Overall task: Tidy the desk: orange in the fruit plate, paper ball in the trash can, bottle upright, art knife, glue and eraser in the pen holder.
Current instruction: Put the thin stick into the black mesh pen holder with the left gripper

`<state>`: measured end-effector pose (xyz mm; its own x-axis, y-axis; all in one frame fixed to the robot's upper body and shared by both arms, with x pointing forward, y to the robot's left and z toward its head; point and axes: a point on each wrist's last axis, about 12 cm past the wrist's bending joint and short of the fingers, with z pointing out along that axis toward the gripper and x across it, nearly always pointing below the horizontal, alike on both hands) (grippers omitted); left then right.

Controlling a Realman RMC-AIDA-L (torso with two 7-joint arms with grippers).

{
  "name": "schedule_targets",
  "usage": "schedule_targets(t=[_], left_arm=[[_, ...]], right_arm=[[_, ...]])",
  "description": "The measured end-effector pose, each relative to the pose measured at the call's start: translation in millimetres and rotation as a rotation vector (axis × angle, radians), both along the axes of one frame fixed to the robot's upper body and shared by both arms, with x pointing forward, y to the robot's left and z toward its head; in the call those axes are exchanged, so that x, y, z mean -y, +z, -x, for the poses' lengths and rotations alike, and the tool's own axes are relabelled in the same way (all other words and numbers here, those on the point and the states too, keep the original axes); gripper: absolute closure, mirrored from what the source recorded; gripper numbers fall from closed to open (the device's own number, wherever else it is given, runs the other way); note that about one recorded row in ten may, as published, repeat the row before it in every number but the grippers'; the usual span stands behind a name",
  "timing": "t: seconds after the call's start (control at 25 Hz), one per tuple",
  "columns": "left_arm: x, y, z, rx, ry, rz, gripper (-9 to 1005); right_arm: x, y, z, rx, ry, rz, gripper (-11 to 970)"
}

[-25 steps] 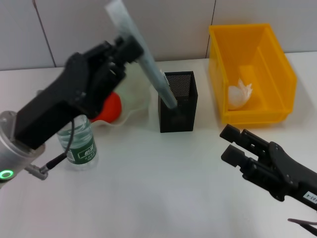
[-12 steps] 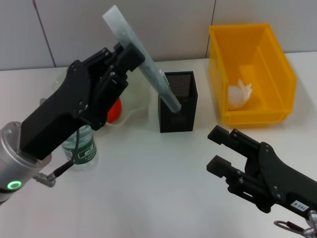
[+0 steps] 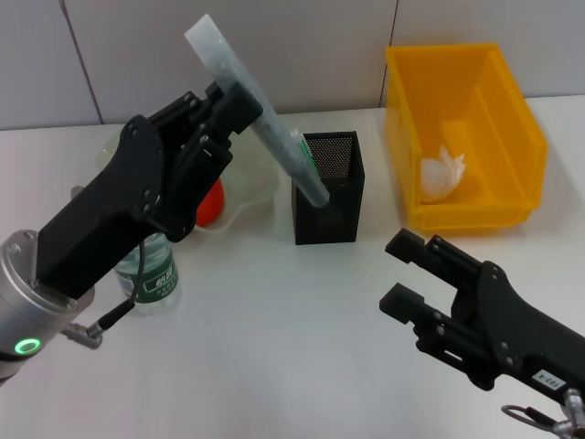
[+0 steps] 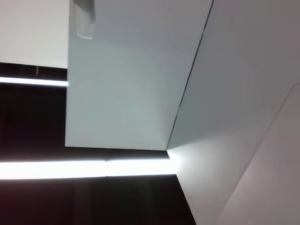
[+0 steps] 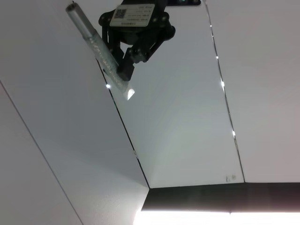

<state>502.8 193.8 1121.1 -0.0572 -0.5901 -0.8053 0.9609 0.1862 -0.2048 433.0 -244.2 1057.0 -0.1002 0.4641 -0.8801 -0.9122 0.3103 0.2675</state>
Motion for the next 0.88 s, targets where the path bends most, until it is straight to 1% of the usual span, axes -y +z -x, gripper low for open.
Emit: schedule_targets(t=[0.12, 0.4, 0.56, 0.68, 0.76, 0.88], left_arm=[[0, -1.9, 0.4, -0.018, 0.008, 0.013, 859], [0, -3.9, -1.2, -0.047, 0.029, 0.024, 859], [0, -4.8, -1.1, -0.064, 0.026, 0.028, 859], [-1, -5.9, -0.7, -0.077, 0.02, 0.029, 859], [-2, -7.3, -0.1, -0.11, -0.002, 0.039, 859], [-3, -5.7, 1.1, -0.126, -0.027, 0.064, 859]], right_arm=[[-2, -1.8, 0.4, 0.01, -0.019, 0.008, 292], [-10, -8.1, 3.5, 0.116, -0.112, 0.077, 292], [-12, -8.5, 3.0, 0.148, -0.157, 0.085, 291], [-12, -5.5, -3.2, 0.118, -0.136, 0.063, 291], [-10, -2.4, -9.0, 0.099, -0.11, 0.054, 292], [-8, 1.9, -11.7, 0.123, -0.093, 0.047, 292]])
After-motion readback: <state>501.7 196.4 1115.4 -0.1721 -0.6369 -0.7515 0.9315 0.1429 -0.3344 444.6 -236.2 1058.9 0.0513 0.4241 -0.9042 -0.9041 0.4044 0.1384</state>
